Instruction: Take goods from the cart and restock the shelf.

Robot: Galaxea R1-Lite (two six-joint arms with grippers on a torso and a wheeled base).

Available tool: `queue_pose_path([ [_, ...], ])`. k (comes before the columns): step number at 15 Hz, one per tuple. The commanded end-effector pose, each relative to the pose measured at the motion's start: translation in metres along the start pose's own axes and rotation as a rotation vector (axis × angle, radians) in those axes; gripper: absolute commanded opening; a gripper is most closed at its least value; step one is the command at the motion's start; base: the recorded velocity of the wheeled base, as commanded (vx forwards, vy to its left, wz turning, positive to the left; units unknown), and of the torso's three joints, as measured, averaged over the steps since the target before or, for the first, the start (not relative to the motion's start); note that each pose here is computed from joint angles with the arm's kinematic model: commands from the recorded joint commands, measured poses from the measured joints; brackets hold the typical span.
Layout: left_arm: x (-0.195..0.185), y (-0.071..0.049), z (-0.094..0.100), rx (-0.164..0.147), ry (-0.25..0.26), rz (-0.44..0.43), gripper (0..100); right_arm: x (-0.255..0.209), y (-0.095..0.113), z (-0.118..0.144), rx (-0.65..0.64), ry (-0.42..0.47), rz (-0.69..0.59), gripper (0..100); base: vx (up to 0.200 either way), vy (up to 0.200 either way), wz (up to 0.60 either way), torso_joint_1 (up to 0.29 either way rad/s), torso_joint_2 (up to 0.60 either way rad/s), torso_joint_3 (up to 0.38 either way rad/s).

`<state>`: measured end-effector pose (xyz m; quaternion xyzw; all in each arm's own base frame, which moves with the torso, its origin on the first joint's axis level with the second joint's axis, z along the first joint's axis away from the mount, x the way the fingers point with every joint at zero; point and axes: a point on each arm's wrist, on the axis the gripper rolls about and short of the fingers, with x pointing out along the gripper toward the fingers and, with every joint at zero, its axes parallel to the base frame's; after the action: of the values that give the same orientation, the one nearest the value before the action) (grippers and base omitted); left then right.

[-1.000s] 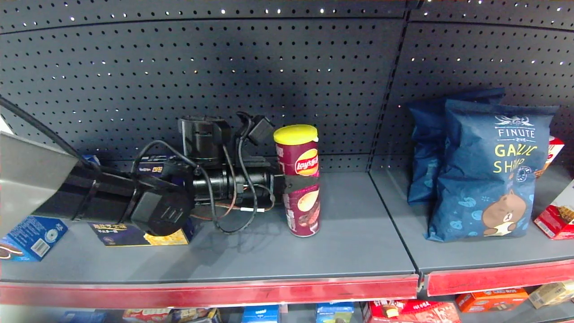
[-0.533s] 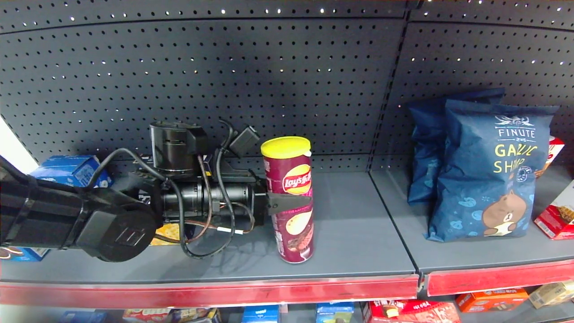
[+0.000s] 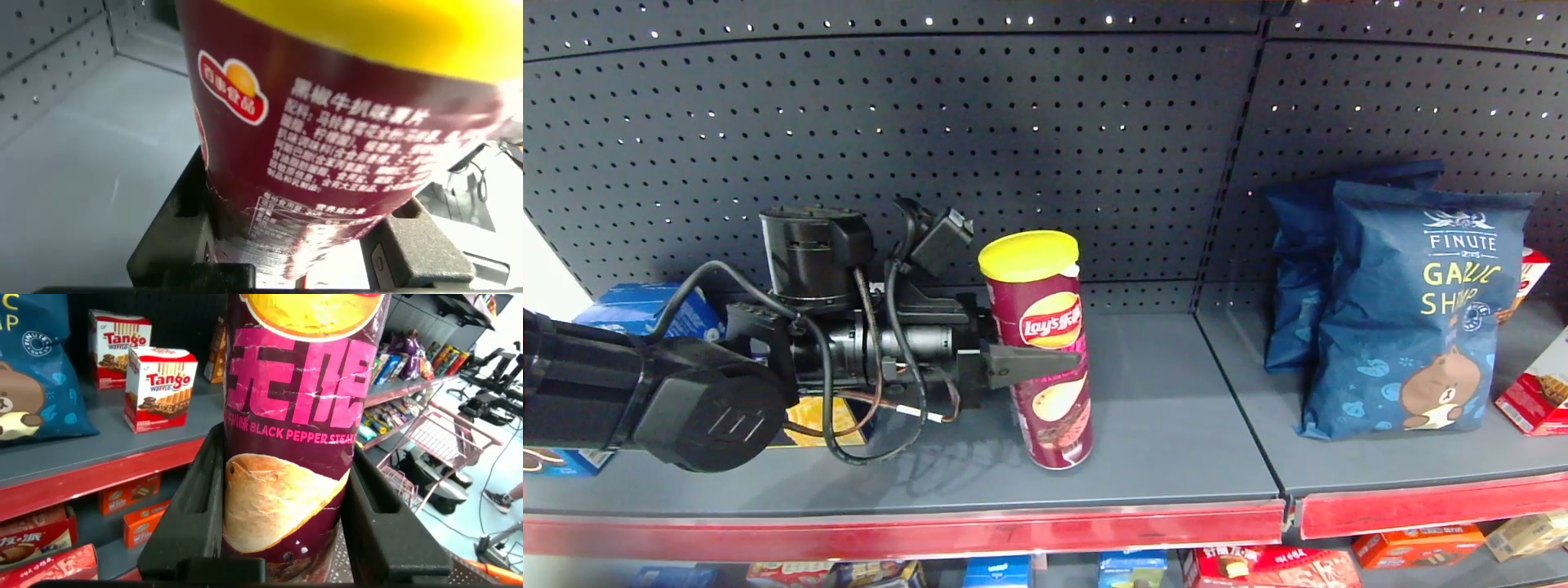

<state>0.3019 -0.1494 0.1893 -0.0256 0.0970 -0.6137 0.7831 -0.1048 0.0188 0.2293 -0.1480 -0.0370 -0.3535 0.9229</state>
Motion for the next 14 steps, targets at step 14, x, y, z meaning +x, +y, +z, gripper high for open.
queue_pose_path([
  [14,-0.014,0.005,-0.017,0.004,0.026,-0.009,0,-0.007,-0.002,-0.005,-0.001,0.0,0.0,0,0.0,0.0,0.0,0.0,0.0,0.0],
])
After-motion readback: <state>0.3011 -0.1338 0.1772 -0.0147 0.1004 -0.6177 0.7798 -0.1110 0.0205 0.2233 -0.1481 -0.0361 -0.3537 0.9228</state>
